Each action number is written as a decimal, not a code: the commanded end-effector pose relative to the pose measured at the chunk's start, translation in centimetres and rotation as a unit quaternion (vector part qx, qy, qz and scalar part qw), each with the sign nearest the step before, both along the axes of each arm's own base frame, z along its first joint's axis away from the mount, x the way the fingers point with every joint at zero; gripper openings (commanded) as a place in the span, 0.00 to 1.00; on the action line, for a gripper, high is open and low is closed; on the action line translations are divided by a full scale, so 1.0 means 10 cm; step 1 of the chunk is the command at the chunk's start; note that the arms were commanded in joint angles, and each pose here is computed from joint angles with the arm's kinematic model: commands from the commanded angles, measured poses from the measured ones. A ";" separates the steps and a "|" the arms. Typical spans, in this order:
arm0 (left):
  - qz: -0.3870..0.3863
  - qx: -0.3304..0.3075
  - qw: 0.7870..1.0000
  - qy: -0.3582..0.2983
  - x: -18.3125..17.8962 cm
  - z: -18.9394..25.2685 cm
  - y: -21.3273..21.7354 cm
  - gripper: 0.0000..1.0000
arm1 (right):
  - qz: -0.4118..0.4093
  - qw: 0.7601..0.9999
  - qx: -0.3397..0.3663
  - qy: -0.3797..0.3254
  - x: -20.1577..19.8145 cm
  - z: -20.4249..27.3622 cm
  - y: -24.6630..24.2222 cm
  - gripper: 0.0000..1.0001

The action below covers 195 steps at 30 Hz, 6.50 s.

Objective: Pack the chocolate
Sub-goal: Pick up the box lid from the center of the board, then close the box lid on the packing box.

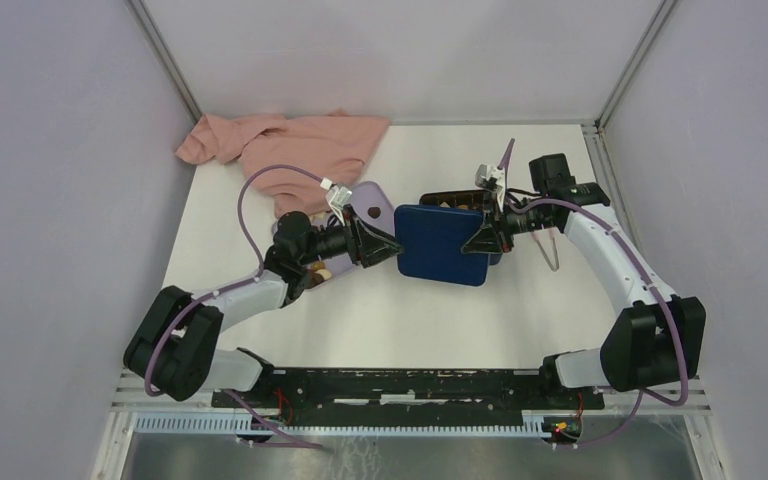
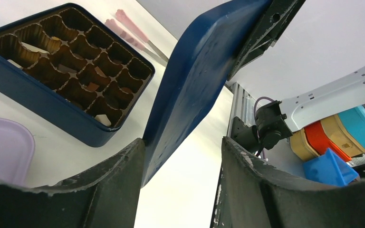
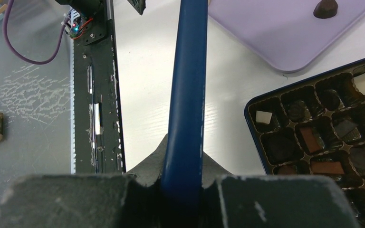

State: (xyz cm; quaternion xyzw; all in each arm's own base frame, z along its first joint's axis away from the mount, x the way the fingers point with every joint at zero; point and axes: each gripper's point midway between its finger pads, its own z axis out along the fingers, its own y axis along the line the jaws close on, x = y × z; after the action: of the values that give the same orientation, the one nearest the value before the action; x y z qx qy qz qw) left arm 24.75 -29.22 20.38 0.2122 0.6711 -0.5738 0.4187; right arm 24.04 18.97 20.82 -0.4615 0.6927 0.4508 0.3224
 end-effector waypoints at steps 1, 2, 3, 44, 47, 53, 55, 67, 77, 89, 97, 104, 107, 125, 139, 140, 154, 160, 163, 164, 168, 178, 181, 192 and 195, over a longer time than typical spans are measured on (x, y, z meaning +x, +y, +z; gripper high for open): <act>-0.064 -0.053 0.996 -0.039 -0.15 0.40 -0.13 0.65 | 0.035 0.998 0.052 0.004 -0.06 0.18 0.15 0.01; -0.062 -0.051 0.996 -0.037 -0.14 0.38 -0.13 0.64 | 0.037 0.998 0.055 0.005 -0.06 0.19 0.15 0.01; -0.061 -0.048 0.996 -0.036 -0.13 0.35 -0.13 0.63 | 0.038 0.998 0.057 0.006 -0.06 0.20 0.16 0.01; 0.031 -0.163 0.986 0.015 -0.15 1.18 0.23 0.02 | 0.002 0.978 0.136 -0.159 0.07 0.69 -0.31 0.98; 0.033 -0.168 0.985 0.008 -0.18 1.29 0.26 0.02 | 0.028 0.958 0.167 -0.231 -0.18 0.72 -0.30 0.98; 0.057 -0.147 0.987 0.011 -0.09 1.24 0.26 0.02 | 0.020 0.967 0.173 -0.186 -0.22 0.77 -0.29 0.98; 0.053 -0.149 0.987 0.013 -0.07 1.24 0.24 0.02 | 0.013 0.973 0.175 -0.148 -0.21 0.74 -0.28 0.98; 0.023 -0.147 0.989 0.019 -0.05 1.24 -0.03 0.02 | -0.016 0.991 0.107 -0.083 0.23 0.84 -0.37 0.98; 0.042 -0.131 0.990 0.022 0.08 1.17 -0.05 0.02 | -0.208 0.942 0.022 -0.263 0.70 1.16 -0.72 0.98; 0.018 -0.156 0.987 0.019 0.08 1.29 -0.11 0.02 | -0.208 0.959 0.186 -0.044 0.47 0.97 -0.39 0.97; 0.005 -0.171 0.985 0.032 0.14 1.28 -0.18 0.02 | -0.164 0.966 0.200 0.031 0.33 0.85 -0.16 0.76; -0.006 -0.182 0.982 0.040 0.24 1.27 -0.26 0.02 | -0.144 0.966 0.204 0.064 0.27 0.82 -0.08 0.39; 0.000 -0.177 0.983 0.045 0.29 1.23 -0.27 0.03 | -0.144 0.966 0.206 0.065 0.27 0.84 -0.09 0.06; 0.220 0.059 0.964 0.135 0.63 -0.02 0.24 0.87 | -0.253 0.916 0.213 0.225 0.80 0.26 -0.51 0.00; 0.219 0.090 0.958 0.164 0.67 -0.39 0.14 0.86 | -0.274 0.875 0.230 0.326 1.22 -0.22 -0.35 0.00; 0.219 0.093 0.957 0.166 0.68 -0.42 0.13 0.86 | -0.278 0.873 0.227 0.330 1.25 -0.28 -0.35 0.00; 0.209 0.123 0.952 0.188 0.79 -0.72 -0.11 0.84 | -0.285 0.882 0.180 0.330 1.52 -0.67 -0.43 0.00; 0.203 0.134 0.949 0.199 0.82 -0.85 -0.22 0.79 | -0.292 0.879 0.167 0.339 1.49 -0.77 -0.50 0.00; 0.197 0.137 0.950 0.200 0.83 -0.87 -0.29 0.78 | -0.289 0.878 0.167 0.344 1.47 -0.77 -0.50 0.00; 0.195 0.137 0.951 0.199 0.83 -0.86 -0.32 0.77 | -0.287 0.876 0.168 0.349 1.45 -0.77 -0.50 0.00; 0.191 0.138 0.952 0.197 0.86 -0.85 -0.38 0.76 | -0.296 0.876 0.169 0.340 1.46 -0.75 -0.51 0.00; 0.182 0.155 0.949 0.207 0.91 -1.00 -0.52 0.66 | -0.316 0.862 0.196 0.345 1.55 -0.71 -0.53 0.02; 0.180 0.161 0.948 0.209 0.92 -1.04 -0.53 0.66 | -0.318 0.859 0.204 0.346 1.55 -0.70 -0.54 0.03; 0.157 0.178 0.948 0.210 0.97 -1.09 -0.67 0.65 | -0.321 0.860 0.178 0.353 1.53 -0.89 -0.61 0.11; 0.158 0.180 0.948 0.210 0.99 -1.09 -0.67 0.65 | -0.313 0.860 0.180 0.361 1.48 -0.88 -0.60 0.11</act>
State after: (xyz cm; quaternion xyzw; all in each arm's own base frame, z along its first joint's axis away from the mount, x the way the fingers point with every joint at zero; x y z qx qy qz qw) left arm 34.13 -35.18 8.57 0.0217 0.8670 -0.4008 0.2954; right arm 38.39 13.16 11.54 0.0657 0.7785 0.5781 0.2355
